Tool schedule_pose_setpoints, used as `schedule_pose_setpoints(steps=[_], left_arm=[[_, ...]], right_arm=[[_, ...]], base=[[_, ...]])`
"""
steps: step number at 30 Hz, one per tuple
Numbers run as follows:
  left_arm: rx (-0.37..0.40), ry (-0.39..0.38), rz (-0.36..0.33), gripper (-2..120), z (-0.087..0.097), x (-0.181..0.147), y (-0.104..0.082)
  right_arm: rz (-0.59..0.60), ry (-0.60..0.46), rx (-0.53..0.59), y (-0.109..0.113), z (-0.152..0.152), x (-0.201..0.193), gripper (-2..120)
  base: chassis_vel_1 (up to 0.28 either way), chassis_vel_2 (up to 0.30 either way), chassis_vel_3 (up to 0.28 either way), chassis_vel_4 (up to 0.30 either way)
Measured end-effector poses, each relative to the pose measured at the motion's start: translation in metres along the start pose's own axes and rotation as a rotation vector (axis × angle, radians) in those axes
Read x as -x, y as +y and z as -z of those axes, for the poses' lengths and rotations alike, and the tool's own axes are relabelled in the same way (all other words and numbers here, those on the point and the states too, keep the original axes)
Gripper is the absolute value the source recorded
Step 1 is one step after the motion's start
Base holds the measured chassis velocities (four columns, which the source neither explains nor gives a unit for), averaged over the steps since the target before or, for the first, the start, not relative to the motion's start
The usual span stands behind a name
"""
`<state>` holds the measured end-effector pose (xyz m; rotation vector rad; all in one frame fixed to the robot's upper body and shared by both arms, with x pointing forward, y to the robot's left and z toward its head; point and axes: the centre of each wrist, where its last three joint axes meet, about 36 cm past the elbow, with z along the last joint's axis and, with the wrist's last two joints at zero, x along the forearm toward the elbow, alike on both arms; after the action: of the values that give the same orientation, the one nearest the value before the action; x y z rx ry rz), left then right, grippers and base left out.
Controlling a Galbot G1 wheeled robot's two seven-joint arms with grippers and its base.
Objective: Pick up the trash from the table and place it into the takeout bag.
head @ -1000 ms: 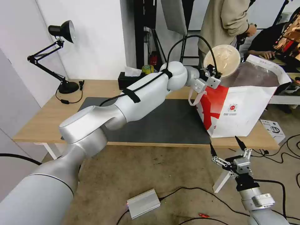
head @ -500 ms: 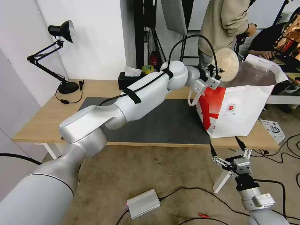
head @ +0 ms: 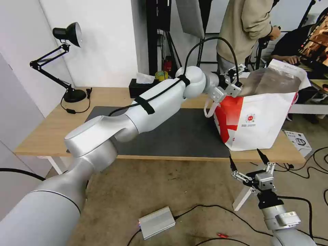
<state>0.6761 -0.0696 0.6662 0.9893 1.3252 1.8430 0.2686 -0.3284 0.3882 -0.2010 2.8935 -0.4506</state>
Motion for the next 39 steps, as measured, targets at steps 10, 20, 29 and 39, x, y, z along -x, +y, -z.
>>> schedule_pose_setpoints(steps=[10,20,29,39], left_arm=[[-0.030,0.011,0.040,100,-0.003,-0.004,0.008],[-0.068,0.051,0.133,100,-0.021,-0.016,0.031],[-0.101,0.054,0.211,100,-0.035,-0.030,0.053],[-0.259,0.066,0.323,100,-0.053,-0.055,0.056]], right_arm=[[0.000,0.000,0.000,0.000,0.000,0.000,100],[0.000,0.000,0.000,0.000,0.000,0.000,100],[0.000,0.000,0.000,0.000,0.000,0.000,100],[0.000,0.000,0.000,0.000,0.000,0.000,100]], base=[[0.000,0.000,0.000,0.000],[0.000,0.000,0.000,0.000],[0.000,0.000,0.000,0.000],[0.000,0.000,0.000,0.000]])
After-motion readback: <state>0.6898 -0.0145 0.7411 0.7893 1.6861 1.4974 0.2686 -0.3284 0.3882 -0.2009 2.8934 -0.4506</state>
